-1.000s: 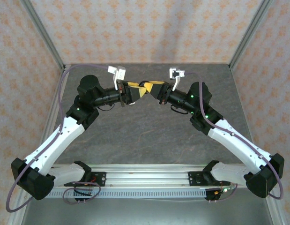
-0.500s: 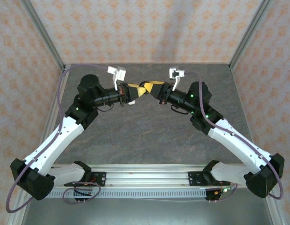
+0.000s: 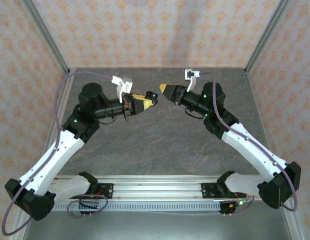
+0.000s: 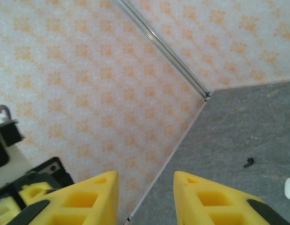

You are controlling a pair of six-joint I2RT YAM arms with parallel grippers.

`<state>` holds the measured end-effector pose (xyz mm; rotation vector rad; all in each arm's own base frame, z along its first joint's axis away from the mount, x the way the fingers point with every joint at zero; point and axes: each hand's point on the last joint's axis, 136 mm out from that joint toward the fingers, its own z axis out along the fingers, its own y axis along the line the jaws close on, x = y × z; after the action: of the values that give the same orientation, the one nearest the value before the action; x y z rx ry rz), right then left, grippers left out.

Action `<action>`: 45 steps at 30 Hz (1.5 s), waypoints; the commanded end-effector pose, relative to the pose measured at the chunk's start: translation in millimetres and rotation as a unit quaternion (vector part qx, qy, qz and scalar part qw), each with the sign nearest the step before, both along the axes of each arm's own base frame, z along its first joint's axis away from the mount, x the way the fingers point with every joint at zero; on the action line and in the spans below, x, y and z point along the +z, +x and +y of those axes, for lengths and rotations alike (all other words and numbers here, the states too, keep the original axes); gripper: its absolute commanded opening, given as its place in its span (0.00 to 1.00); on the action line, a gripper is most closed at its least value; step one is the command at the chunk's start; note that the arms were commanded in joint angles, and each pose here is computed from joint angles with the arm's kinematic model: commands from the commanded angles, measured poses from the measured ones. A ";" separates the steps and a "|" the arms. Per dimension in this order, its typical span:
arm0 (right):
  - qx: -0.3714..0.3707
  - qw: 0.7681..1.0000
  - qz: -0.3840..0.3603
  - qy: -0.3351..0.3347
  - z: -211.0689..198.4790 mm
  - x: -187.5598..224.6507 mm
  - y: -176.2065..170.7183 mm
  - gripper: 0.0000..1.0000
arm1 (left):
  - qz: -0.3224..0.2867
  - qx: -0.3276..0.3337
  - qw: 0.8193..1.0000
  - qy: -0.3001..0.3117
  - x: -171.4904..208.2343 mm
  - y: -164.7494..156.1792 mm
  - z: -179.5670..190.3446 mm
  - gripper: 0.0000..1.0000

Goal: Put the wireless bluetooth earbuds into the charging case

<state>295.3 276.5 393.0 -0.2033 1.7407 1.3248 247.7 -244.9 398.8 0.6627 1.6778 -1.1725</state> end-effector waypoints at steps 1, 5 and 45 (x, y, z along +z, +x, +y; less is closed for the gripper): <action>0.012 1.000 0.011 0.005 2.5 6.3 -2.5 0.37 | -0.034 -0.010 0.999 0.009 8.3 -11.1 1.6 0.00; 0.003 1.000 0.022 0.002 -2.0 5.5 -1.1 0.40 | -0.045 0.015 0.998 0.032 0.6 -10.9 9.7 0.00; -0.158 0.921 0.219 -0.282 208.9 -298.8 190.4 0.45 | -0.109 0.203 0.959 0.166 -58.5 -54.0 106.8 0.00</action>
<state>465.6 476.4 84.7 0.0158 2.5079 0.5903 195.0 -139.3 342.1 0.5834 1.7356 -0.5257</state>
